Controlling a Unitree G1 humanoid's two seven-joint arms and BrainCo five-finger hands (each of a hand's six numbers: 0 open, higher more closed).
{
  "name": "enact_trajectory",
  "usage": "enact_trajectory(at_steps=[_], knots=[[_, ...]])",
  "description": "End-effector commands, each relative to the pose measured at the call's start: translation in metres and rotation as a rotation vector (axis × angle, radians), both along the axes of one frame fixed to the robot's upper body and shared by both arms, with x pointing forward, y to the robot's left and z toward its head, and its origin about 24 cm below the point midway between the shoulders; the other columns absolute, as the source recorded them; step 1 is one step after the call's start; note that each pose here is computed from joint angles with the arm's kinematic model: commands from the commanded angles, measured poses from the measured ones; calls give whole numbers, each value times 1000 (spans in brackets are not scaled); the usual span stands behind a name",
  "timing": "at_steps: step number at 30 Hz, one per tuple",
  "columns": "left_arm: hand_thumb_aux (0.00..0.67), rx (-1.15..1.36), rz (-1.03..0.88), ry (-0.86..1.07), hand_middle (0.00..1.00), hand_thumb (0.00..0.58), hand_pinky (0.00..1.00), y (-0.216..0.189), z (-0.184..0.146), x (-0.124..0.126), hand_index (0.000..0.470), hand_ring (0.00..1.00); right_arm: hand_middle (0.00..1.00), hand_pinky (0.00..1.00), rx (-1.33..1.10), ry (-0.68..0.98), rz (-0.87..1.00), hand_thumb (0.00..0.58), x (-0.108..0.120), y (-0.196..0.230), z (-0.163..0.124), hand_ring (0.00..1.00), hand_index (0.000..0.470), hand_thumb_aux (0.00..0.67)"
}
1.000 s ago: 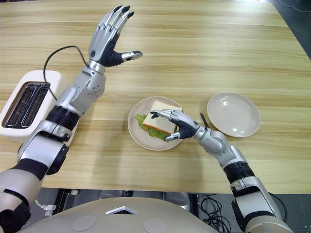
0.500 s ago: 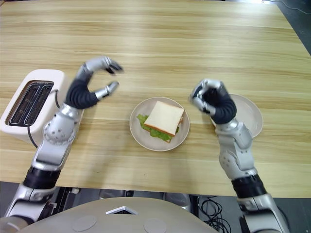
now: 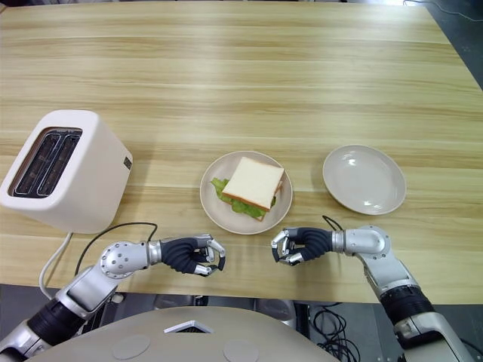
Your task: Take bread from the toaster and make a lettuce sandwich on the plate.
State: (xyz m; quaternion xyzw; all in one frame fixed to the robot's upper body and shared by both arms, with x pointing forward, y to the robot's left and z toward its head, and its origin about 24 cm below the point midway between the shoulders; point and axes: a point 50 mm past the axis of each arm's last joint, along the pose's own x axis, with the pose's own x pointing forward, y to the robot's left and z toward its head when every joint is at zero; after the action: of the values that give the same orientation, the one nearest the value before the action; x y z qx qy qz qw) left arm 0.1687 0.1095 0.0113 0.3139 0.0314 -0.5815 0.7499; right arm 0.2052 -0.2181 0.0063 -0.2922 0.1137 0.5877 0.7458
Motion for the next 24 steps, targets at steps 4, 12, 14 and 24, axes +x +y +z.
enact_trajectory(at_steps=[4, 12, 14, 24], knots=[[670, 276, -26, -286, 1000, 580, 1000, -8, -31, 23, 460, 1000, 1000, 1000, -304, -339, -8, 580, 34, 5, -14, 1000, 460, 670], [670, 366, 123, -534, 1000, 580, 1000, -12, -36, 84, 460, 1000, 1000, 1000, -327, -629, -12, 580, 79, 41, -15, 1000, 460, 670], [670, 406, 206, -569, 1000, 580, 1000, -5, -37, 108, 460, 1000, 1000, 1000, -320, -657, -30, 580, 92, 53, -14, 1000, 460, 670], [670, 618, 390, -715, 1000, 580, 1000, 25, -23, 168, 460, 1000, 1000, 1000, -506, -838, -132, 580, 137, 82, -2, 1000, 460, 670]])
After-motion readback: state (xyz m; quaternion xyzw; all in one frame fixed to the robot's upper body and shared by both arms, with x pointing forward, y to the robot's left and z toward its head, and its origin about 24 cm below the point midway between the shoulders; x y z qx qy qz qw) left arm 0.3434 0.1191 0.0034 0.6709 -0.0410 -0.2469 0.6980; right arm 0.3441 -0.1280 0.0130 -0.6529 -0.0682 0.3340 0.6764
